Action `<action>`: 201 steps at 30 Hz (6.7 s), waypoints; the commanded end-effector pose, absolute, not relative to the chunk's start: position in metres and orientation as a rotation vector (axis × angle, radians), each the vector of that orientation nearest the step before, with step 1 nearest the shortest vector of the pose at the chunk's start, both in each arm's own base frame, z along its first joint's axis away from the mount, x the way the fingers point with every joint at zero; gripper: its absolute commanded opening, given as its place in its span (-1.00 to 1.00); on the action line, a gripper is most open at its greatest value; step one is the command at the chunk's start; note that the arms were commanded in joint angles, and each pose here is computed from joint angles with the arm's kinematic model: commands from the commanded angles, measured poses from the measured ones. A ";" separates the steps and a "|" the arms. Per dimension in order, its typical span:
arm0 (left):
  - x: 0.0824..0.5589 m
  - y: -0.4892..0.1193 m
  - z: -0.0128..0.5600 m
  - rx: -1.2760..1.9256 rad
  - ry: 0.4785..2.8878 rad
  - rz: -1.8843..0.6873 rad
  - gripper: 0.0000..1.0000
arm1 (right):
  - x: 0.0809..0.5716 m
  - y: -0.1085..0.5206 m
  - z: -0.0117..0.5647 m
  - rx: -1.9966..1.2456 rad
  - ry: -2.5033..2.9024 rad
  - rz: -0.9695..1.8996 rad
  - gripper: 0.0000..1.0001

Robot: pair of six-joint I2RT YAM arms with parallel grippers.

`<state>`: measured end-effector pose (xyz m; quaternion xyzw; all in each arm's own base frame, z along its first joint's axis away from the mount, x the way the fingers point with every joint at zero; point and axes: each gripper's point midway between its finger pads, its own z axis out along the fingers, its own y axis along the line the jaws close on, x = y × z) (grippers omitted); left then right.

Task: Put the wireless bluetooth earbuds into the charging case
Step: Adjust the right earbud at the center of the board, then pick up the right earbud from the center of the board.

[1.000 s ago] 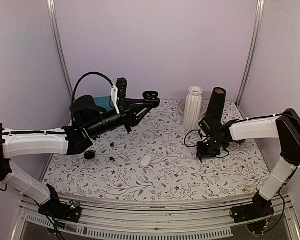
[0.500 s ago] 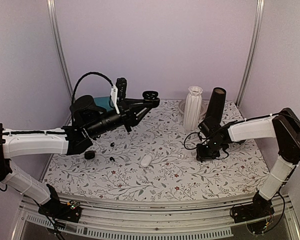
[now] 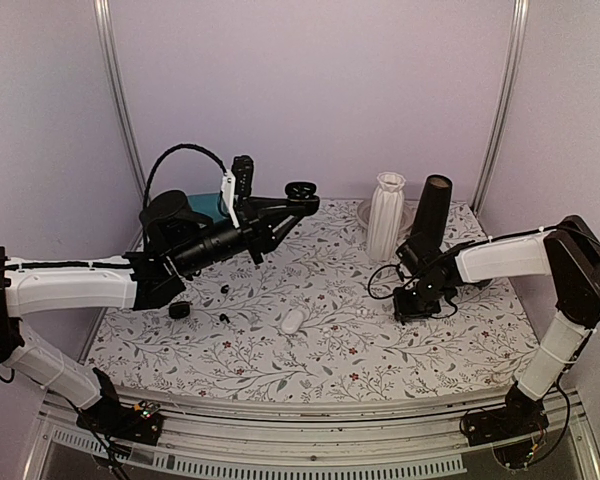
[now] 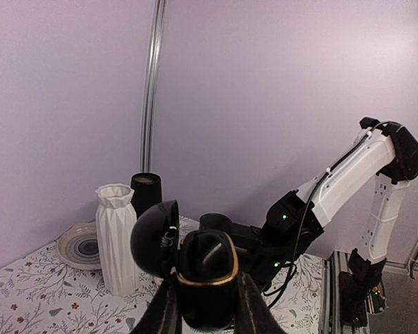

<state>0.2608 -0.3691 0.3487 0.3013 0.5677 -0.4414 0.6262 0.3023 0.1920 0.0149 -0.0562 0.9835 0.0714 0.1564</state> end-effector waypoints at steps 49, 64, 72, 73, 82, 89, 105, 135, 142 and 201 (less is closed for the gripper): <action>0.266 -0.361 0.356 0.668 1.289 -1.007 -1.00 | 0.292 0.195 0.023 -0.183 2.867 0.149 -0.30; 0.265 -0.361 0.355 0.668 1.289 -1.014 -1.00 | 0.298 0.184 0.014 -0.352 2.843 -0.096 -0.38; 0.265 -0.360 0.356 0.668 1.290 -1.009 -1.00 | 0.297 0.187 0.006 -0.450 2.849 -0.114 -0.41; 0.265 -0.361 0.356 0.669 1.292 -1.011 -1.00 | 0.297 0.187 0.005 -0.454 2.853 -0.116 -0.41; 0.265 -0.361 0.355 0.670 1.292 -1.015 -1.00 | 0.291 0.196 -0.002 -0.357 2.920 -0.034 -0.41; 0.264 -0.358 0.357 0.668 1.289 -1.009 -1.00 | 0.287 0.199 -0.010 -0.277 2.964 0.015 -0.41; 0.263 -0.357 0.356 0.667 1.290 -1.015 -1.00 | 0.282 0.191 -0.003 -0.247 2.958 0.029 -0.42; 0.263 -0.360 0.357 0.669 1.287 -1.026 -1.00 | 0.280 0.185 0.005 -0.216 2.951 0.044 -0.42; 0.263 -0.360 0.357 0.670 1.288 -1.027 -1.00 | 0.280 0.190 0.001 -0.222 2.954 0.078 -0.47; 0.262 -0.383 0.334 0.854 1.321 -1.298 -1.00 | 0.289 0.281 0.328 -0.390 1.890 0.917 -0.89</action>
